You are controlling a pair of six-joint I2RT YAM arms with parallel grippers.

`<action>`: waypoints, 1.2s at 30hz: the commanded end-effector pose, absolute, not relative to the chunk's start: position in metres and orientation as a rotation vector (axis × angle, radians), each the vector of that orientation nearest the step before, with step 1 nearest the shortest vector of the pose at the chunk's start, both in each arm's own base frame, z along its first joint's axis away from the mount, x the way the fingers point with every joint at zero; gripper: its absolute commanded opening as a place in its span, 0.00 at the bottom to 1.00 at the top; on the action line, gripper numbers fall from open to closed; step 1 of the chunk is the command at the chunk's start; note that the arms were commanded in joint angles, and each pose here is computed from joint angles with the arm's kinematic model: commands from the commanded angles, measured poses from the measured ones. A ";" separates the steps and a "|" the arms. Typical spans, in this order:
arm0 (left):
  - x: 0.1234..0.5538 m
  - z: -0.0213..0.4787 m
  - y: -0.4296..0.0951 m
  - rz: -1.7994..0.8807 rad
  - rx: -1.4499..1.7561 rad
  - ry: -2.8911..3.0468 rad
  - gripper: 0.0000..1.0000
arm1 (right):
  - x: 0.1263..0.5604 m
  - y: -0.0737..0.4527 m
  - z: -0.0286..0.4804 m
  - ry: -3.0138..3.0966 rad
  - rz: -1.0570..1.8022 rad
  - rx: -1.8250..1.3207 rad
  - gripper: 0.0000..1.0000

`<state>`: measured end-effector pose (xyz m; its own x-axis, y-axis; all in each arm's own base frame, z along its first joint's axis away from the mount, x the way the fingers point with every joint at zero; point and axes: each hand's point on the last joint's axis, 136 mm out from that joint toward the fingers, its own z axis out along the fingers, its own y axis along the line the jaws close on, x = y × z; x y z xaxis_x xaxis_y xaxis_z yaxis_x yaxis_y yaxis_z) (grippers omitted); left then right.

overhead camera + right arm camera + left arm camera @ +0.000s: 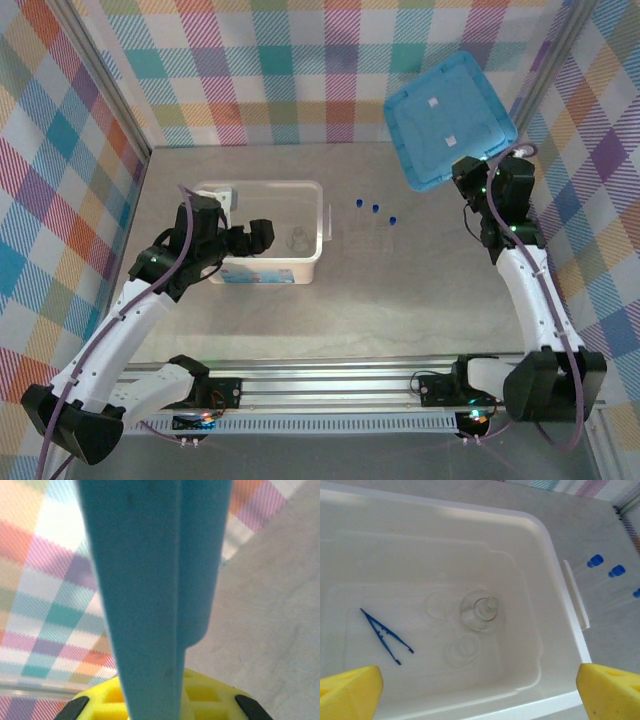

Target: Organize the chemistry lab equipment

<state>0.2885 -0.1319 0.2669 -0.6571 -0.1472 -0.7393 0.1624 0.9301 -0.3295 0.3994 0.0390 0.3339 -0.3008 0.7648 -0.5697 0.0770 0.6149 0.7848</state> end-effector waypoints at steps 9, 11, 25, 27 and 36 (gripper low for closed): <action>0.277 0.331 -0.162 -0.736 0.168 2.002 1.00 | 0.345 0.115 0.436 1.631 0.598 0.152 0.00; 0.269 0.343 -0.165 -0.822 0.175 1.886 1.00 | 0.341 0.130 0.440 1.619 0.594 0.087 0.00; 0.279 0.342 -0.121 -0.612 -0.091 2.060 0.99 | 0.298 0.247 0.452 1.485 0.381 -0.380 0.01; 0.278 0.345 -0.115 -0.623 -0.131 2.066 0.98 | 0.293 0.263 0.454 1.450 0.323 -0.443 0.00; 0.274 0.379 -0.103 -0.765 -0.265 2.039 0.91 | 0.288 0.316 0.452 1.311 0.059 -0.582 0.00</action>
<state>0.2794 -0.1032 0.3654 -0.5417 -0.4058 -0.7361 0.1139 0.8323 -0.5426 0.2853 0.3208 0.3999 0.1240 -0.2857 -0.9503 -0.5028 0.8075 -0.3084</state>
